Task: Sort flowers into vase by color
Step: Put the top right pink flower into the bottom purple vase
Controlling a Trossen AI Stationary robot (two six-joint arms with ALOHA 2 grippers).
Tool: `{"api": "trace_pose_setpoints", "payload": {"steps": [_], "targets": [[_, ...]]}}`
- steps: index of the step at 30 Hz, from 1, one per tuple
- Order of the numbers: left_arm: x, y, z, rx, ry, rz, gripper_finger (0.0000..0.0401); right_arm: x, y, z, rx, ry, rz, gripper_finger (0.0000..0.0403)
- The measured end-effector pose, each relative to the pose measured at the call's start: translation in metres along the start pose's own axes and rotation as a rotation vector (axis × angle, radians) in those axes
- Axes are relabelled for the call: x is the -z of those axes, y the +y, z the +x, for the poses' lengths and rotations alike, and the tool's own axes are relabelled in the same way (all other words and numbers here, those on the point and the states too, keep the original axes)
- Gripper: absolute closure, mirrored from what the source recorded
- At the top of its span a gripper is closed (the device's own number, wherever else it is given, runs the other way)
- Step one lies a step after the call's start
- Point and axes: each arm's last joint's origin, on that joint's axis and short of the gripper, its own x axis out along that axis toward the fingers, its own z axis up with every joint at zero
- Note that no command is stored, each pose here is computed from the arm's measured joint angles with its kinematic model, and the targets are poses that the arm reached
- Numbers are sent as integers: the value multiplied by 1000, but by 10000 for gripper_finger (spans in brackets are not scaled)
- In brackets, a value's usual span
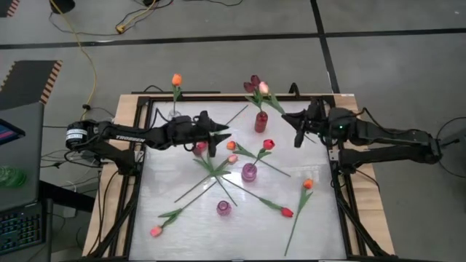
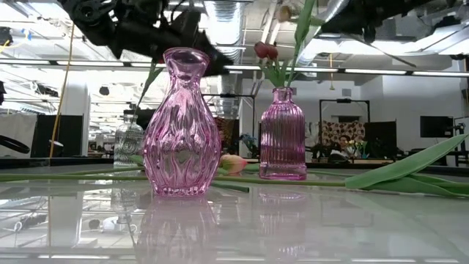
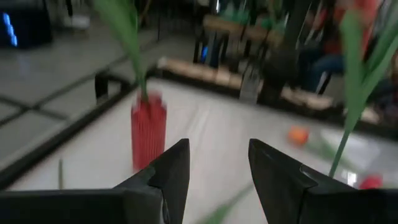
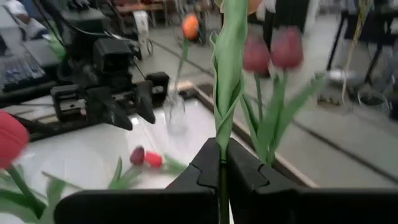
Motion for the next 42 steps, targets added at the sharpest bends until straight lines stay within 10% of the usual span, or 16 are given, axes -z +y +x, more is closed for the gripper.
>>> {"api": "trace_pose_setpoints", "payload": {"steps": [15,42], "targets": [[-67,-14,2,122,-415,74,250,-17,12,20,-134,-212,-167,364],[-104,-25,11,150,-457,152,250,-11,36,68,-179,-389,-376,364]]}}
